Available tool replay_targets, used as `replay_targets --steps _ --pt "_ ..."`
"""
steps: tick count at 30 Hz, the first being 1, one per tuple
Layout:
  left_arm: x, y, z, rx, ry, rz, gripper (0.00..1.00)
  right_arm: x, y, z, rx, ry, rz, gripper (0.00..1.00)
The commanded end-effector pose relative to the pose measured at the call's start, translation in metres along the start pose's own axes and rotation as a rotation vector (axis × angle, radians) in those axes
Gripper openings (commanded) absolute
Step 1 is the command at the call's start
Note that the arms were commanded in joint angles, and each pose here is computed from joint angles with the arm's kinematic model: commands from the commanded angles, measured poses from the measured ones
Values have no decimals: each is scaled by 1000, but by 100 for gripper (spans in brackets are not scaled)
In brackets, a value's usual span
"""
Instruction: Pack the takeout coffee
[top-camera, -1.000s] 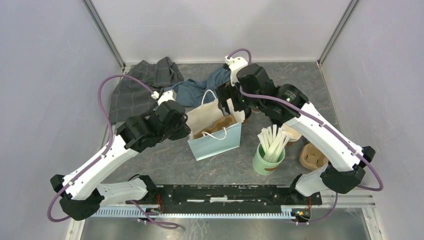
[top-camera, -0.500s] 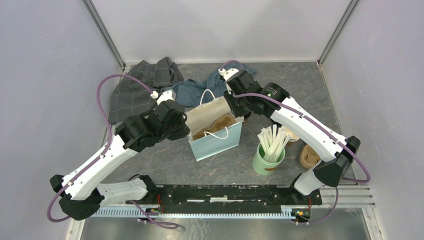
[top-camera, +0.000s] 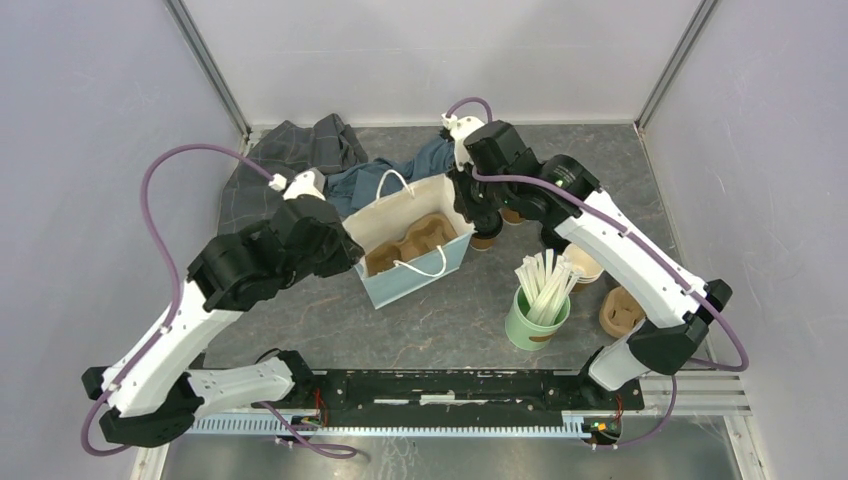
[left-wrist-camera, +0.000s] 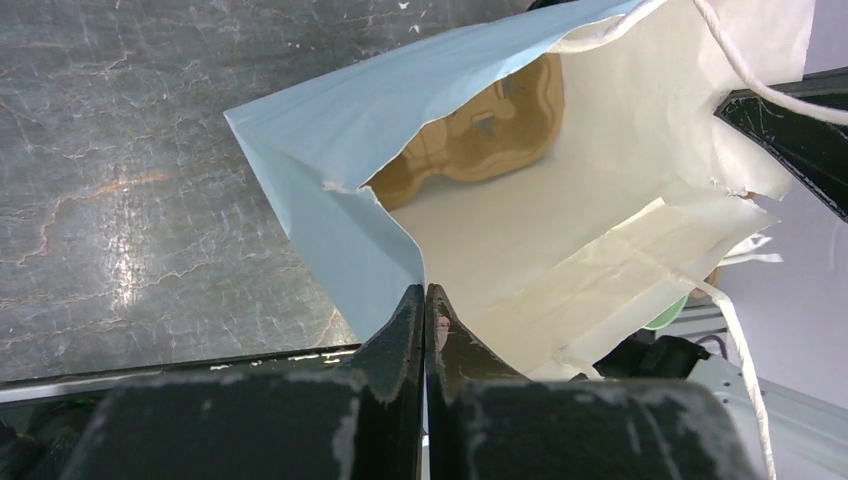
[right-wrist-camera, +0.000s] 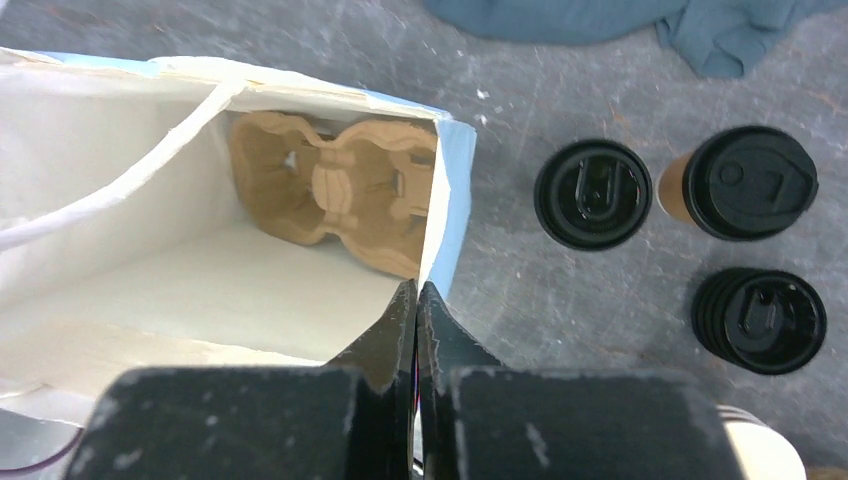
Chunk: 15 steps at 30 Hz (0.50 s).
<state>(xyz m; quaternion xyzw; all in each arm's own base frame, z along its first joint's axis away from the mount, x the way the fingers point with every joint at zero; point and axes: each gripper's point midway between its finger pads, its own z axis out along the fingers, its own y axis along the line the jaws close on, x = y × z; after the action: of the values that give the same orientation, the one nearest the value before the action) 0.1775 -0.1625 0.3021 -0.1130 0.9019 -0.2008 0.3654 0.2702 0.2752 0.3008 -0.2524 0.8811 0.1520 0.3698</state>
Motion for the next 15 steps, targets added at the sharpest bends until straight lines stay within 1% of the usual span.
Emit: replay_targets --steps 1,4,8,9,10,11,12,13,14,15 --pt "-22 -1 -24 26 -67 -26 2 -37 20 -33 -104 -120 48 0" --pt "-28 -4 -32 42 -82 -48 2 -40 29 -37 -148 -123 76 0" --pt "-28 -4 -33 43 -84 -64 2 -32 29 -29 -145 -108 90 0" --pt "-27 -3 -30 34 -82 -64 2 -28 28 -25 -142 -96 89 2" --pt "-23 1 -27 17 -76 -63 2 -23 25 -18 -123 -83 83 7" --pt "-19 7 -23 -11 -71 -68 9 -15 19 -9 -90 -68 72 19" --pt "-14 16 -17 -49 -66 -73 24 -7 12 -1 -58 -53 66 32" --pt "-7 27 -11 -91 -59 -75 41 1 5 7 -29 -33 58 41" --pt "2 38 -5 -129 -45 -75 53 8 1 14 -15 -12 49 50" --pt "9 45 -2 -154 -31 -80 61 12 -2 17 -8 4 40 56"
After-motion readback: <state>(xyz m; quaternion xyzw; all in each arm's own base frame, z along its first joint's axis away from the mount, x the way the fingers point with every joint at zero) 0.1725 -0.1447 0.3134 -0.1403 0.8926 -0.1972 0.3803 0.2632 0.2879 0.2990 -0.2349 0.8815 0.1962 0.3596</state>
